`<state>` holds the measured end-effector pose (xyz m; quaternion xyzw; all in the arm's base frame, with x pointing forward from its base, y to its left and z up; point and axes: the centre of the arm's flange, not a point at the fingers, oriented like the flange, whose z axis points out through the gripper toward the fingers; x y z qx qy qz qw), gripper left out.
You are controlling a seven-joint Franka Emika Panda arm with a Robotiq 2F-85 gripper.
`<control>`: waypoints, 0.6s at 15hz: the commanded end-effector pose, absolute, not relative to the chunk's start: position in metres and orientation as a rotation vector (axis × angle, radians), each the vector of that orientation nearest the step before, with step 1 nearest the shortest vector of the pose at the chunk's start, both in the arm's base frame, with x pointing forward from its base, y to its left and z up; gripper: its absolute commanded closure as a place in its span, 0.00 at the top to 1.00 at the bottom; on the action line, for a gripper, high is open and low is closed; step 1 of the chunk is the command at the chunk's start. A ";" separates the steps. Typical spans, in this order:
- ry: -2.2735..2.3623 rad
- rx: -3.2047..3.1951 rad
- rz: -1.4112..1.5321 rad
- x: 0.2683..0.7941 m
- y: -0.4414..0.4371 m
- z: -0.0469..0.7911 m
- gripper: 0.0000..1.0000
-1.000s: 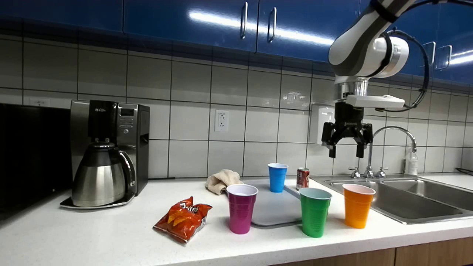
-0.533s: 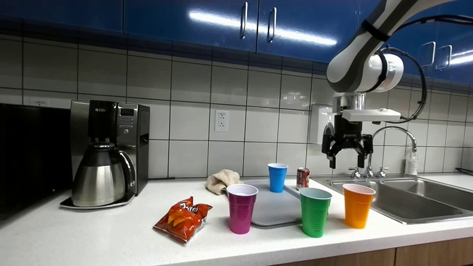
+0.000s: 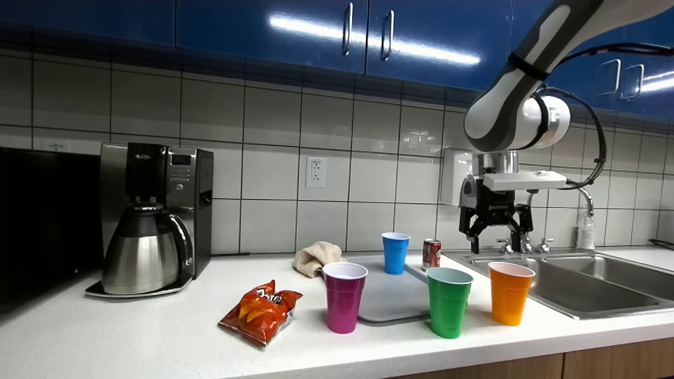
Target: Put the green, maroon and yellow cups on the tray
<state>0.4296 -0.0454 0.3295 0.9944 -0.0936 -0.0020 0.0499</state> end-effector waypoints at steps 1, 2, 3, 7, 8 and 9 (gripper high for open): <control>-0.347 2.989 -0.002 0.440 -0.051 0.316 1.00; -0.358 2.984 -0.007 0.441 -0.052 0.312 1.00; -0.366 2.977 -0.008 0.442 -0.053 0.307 1.00; -0.379 2.955 -0.034 0.443 -0.055 0.293 1.00; -0.381 2.955 -0.043 0.443 -0.056 0.292 1.00; -0.383 2.955 -0.045 0.443 -0.056 0.291 1.00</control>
